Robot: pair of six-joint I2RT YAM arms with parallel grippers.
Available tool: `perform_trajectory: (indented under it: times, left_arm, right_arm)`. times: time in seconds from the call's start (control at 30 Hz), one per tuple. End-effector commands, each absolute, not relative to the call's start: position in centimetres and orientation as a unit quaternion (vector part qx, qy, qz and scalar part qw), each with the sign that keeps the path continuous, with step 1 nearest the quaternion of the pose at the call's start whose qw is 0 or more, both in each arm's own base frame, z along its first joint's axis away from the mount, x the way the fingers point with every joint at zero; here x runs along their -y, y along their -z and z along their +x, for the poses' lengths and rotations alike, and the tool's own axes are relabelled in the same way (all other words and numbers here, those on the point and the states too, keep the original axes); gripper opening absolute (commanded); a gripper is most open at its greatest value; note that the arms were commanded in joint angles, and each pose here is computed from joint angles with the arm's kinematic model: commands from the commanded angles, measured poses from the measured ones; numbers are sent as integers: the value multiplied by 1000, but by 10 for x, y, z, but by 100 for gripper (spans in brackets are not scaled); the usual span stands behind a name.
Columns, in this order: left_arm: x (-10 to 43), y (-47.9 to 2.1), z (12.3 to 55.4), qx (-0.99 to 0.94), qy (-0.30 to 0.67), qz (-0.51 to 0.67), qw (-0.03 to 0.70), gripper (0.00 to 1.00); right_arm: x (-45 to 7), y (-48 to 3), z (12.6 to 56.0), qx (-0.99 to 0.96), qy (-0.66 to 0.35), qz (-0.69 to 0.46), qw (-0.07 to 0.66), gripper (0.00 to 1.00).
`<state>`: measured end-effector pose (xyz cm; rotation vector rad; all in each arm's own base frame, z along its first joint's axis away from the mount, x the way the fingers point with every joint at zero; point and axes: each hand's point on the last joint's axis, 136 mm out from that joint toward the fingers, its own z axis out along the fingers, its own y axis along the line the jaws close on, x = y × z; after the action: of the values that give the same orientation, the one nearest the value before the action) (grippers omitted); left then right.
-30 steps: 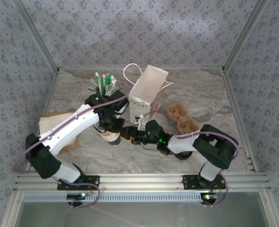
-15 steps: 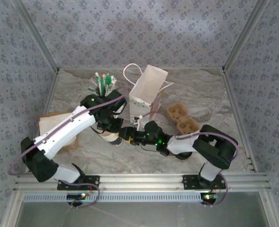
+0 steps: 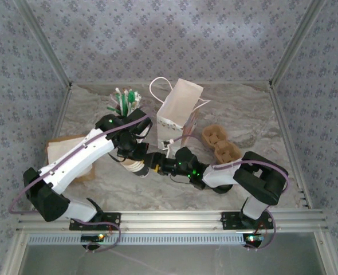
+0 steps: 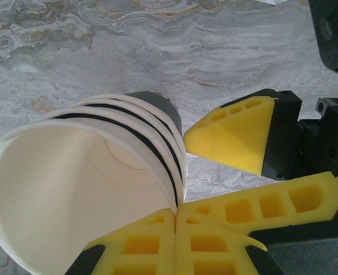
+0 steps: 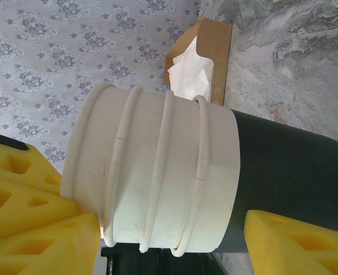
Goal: Pack the takeout coffee
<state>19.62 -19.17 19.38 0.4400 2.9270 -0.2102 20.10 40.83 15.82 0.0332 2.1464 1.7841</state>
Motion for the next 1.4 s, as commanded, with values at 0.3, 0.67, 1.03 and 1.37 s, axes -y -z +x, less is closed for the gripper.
perform_trajectory:
  times: [0.3, 0.67, 1.03, 1.37]
  left_arm:
    - [187, -205, 186, -981, 100, 146, 84, 0]
    - [180, -199, 188, -983, 91, 139, 80, 0]
    - [176, -195, 189, -984, 83, 134, 78, 0]
    - [172, -196, 190, -985, 75, 132, 81, 0]
  right_arm:
    - [-419, -167, 204, -742, -642, 17, 191, 70]
    - [-423, -138, 201, -766, -618, 34, 174, 67]
    - [-425, -118, 196, -781, -601, 46, 163, 66]
    - [-423, -108, 193, -794, -586, 51, 155, 66]
